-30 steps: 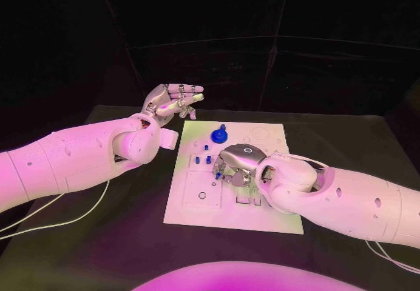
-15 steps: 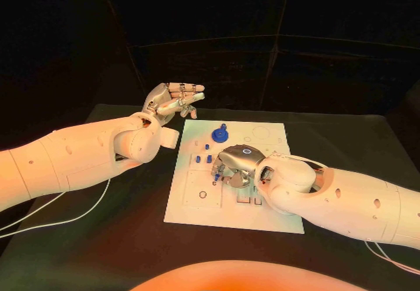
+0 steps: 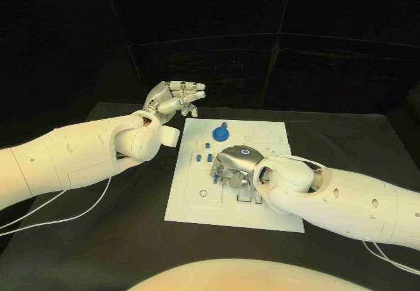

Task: Assemble the parts on the task board

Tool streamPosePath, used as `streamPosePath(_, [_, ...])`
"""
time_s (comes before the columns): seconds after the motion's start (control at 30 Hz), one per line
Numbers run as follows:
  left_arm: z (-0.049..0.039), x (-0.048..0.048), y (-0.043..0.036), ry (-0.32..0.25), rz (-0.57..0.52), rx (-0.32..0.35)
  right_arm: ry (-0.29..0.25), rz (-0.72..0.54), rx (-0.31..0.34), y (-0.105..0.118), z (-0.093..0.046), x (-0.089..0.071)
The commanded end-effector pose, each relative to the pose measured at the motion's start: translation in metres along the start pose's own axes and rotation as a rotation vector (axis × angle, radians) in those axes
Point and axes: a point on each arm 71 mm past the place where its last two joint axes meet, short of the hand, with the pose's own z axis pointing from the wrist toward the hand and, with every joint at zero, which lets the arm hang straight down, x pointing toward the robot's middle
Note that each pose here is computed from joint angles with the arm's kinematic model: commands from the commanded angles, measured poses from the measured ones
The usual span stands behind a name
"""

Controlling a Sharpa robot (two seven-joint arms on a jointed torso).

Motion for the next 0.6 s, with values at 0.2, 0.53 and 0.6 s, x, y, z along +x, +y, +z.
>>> streamPosePath(0.2, [0.0010, 0.0011, -0.0016, 0.010, -0.008, 0.010, 0.015, -0.010, -0.011, 0.0005, 0.0007, 0.0013])
streamPosePath(0.53, [0.0011, 0.0015, -0.0014, 0.012, -0.009, 0.009, 0.025, -0.013, -0.009, -0.0011, 0.0033, 0.0031])
streamPosePath(0.6, [0.0011, 0.0015, -0.0014, 0.012, -0.009, 0.009, 0.027, -0.014, -0.009, -0.0009, 0.0038, 0.0038])
